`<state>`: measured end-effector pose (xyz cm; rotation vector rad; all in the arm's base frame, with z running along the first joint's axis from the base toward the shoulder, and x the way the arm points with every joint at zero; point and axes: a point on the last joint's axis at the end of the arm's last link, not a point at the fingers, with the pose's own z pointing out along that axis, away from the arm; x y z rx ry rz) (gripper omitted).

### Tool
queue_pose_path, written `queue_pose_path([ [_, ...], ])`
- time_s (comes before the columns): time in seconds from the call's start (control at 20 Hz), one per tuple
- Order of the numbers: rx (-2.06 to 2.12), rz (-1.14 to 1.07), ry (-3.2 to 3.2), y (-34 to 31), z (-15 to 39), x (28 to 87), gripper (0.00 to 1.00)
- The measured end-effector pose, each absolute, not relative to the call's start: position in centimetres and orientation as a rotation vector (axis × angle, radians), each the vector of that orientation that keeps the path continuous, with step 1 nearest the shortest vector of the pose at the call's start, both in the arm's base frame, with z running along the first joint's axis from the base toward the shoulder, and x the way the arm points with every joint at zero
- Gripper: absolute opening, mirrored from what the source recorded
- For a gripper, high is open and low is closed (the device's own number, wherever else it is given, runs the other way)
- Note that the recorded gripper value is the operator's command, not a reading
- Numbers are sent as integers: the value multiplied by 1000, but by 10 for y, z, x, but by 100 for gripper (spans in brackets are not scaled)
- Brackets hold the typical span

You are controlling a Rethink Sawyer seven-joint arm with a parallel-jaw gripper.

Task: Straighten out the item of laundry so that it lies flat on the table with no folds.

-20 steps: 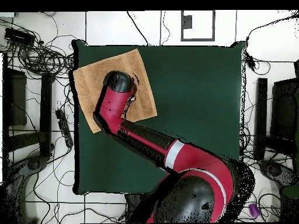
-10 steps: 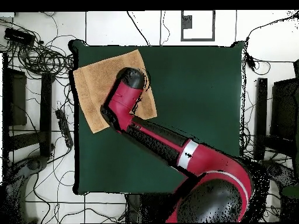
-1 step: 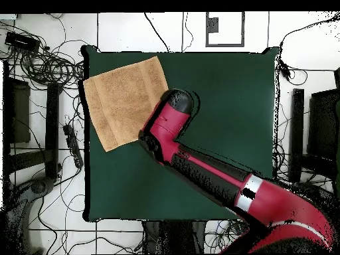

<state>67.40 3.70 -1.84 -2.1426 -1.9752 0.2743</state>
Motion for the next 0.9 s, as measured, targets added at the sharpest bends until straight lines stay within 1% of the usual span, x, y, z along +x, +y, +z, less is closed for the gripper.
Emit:
queue_pose_path([
  [0.1,-2128,309,-2015,15,-10,653,100],
  [0.25,-2122,327,-2023,2,-7,641,100],
  [0.3,-2118,357,-2007,-11,0,626,100],
  [0.45,-2124,381,-1949,-17,13,616,100],
  [0.65,-2143,419,-1887,-12,38,618,100],
  [0.9,-2168,461,-2003,15,80,646,100],
])
